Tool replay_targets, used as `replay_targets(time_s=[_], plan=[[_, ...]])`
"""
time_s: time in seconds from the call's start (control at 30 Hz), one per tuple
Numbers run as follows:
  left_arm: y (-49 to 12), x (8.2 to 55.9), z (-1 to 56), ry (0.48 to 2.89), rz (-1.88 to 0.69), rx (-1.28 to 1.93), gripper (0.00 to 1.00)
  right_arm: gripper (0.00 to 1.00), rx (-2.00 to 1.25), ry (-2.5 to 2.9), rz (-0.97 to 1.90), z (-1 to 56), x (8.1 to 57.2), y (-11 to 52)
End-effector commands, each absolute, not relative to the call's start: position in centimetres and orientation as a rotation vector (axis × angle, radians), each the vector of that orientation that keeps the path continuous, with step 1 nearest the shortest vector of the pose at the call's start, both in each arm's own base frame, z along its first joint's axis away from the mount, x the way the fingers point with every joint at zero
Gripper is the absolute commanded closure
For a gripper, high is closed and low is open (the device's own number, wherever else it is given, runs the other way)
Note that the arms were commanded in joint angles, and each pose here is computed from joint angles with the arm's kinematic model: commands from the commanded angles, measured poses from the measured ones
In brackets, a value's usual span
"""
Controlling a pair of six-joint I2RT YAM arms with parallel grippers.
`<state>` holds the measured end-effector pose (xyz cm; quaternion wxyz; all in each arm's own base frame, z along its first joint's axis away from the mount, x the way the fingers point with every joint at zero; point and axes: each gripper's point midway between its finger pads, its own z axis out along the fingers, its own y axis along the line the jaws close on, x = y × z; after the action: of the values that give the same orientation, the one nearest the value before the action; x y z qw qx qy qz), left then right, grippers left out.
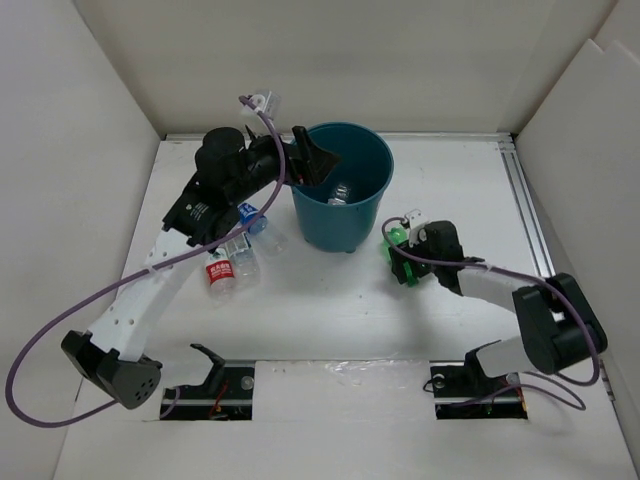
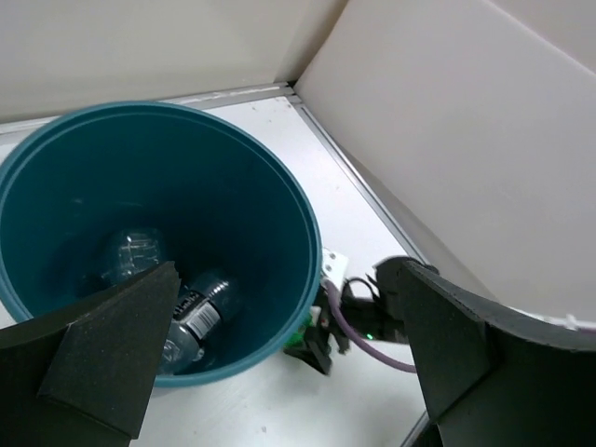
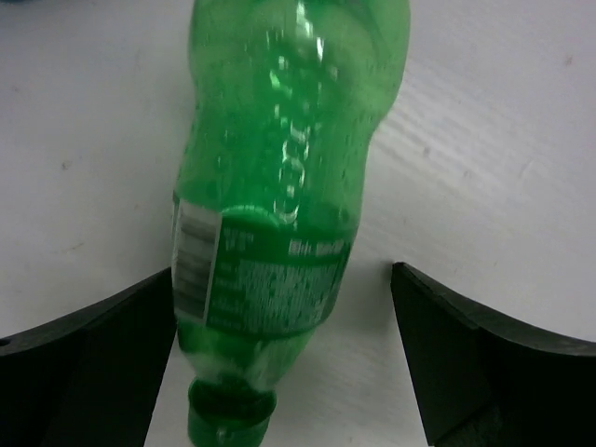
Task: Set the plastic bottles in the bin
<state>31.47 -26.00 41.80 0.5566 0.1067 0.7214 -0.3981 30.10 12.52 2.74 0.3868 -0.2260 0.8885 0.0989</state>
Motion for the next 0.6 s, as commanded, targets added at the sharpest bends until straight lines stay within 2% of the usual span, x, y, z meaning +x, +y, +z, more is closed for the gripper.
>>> replay_targets(time_s=[0.0, 0.07, 0.13, 0.23, 0.27, 0.33, 0.43, 0.57], plan=[[-26.4, 29.0, 43.7, 1.643, -1.023, 0.308, 0.00, 0.05, -0.555, 2.140, 0.337, 4.7, 33.9, 14.6], [-26.6, 28.1, 43.7, 1.639, -1.056, 0.345, 0.00, 0.22, -0.572, 2.138, 0.387, 4.2, 34.0, 15.1], [-26.8, 27.5, 43.3, 1.644, -1.083, 0.359, 0.00, 0.31, -0.564, 2.126, 0.403, 3.8, 33.8, 15.3], [-27.1, 26.8, 43.0, 1.641, -1.114, 0.394, 0.00, 0.51, -0.552, 2.095, 0.442, 3.7, 33.7, 15.3], [-27.5, 26.1, 43.2, 1.629, -1.150, 0.436, 0.00, 0.79, -0.542, 2.097, 0.445, 3.7, 33.5, 14.8], [-28.6, 25.4, 43.0, 1.636, -1.189, 0.467, 0.00, 0.98, -0.525, 2.100, 0.460, 3.8, 33.3, 14.1], [-31.5, 23.7, 42.7, 1.642, -1.195, 0.519, 0.00, 1.00, -0.462, 2.125, 0.447, 4.7, 32.2, 12.1], [-35.4, 21.3, 42.5, 1.647, -1.194, 0.582, 0.00, 1.00, -0.365, 2.048, 0.340, 9.4, 30.5, 9.1]])
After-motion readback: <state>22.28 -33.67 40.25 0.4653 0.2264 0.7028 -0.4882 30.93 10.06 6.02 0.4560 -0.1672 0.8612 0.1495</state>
